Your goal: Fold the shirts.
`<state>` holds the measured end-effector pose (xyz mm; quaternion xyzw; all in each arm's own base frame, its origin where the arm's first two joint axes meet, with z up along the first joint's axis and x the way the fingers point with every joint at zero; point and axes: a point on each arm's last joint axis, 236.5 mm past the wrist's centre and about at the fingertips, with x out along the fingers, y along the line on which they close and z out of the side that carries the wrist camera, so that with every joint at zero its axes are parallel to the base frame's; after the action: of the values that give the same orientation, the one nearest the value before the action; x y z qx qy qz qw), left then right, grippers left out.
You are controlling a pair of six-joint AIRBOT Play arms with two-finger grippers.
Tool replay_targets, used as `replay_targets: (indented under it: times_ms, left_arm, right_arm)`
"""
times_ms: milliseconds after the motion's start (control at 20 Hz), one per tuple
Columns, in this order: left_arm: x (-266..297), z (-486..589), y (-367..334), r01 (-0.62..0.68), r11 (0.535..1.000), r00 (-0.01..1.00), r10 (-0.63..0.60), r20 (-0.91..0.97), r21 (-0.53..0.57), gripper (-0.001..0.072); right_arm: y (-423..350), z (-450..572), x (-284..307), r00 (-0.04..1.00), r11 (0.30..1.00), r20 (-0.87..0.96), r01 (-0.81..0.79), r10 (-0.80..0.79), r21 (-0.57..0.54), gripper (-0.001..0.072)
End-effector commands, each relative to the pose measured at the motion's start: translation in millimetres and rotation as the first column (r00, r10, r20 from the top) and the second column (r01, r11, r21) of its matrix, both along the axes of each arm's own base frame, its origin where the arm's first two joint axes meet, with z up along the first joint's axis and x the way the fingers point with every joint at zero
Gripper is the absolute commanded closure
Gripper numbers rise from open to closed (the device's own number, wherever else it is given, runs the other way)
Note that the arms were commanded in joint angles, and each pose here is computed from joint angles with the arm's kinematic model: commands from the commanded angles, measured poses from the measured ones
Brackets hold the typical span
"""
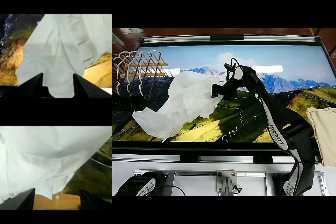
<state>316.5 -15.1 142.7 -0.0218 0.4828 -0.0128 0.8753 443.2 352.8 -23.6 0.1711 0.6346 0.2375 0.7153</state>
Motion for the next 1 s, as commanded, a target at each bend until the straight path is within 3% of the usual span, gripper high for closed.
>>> replay_targets:
  times_ms: [0,200,400,500,550,750,950]
  left_arm:
    - [2,0,5,-0.006,1.000,1.000,0.006,0.004,0.023,0.0261]
    - [5,1,5,-0.006,1.000,1.000,0.005,0.017,0.023,0.0261]
    - [5,1,10,0.017,0.998,1.000,-0.018,0.018,0.059,0.0261]
    - [5,1,16,0.009,0.996,1.000,-0.010,0.016,0.084,0.0261]
    - [6,0,17,0.008,0.996,1.000,-0.009,0.014,0.093,0.0261]
    - [11,3,19,0.005,0.995,0.999,-0.009,0.037,0.100,0.0261]
    - [15,6,-6,0.027,1.000,0.998,-0.027,0.061,-0.007,0.0262]
  right_arm:
    - [26,-11,11,0.993,0.989,-0.056,0.111,-0.106,0.102,0.0038]
    - [54,-16,28,0.963,0.949,-0.064,0.270,-0.263,0.163,0.0039]
    - [61,-39,28,0.921,0.915,-0.133,0.382,-0.365,0.134,0.0068]
    - [60,-42,28,0.919,0.914,-0.131,0.387,-0.372,0.124,0.0555]
    - [59,-41,30,0.922,0.916,-0.119,0.382,-0.369,0.123,0.0639]
    - [26,6,37,0.976,0.980,0.104,0.186,-0.193,0.068,0.0640]
    - [-54,89,16,0.966,0.983,0.255,0.095,-0.052,-0.158,0.0640]
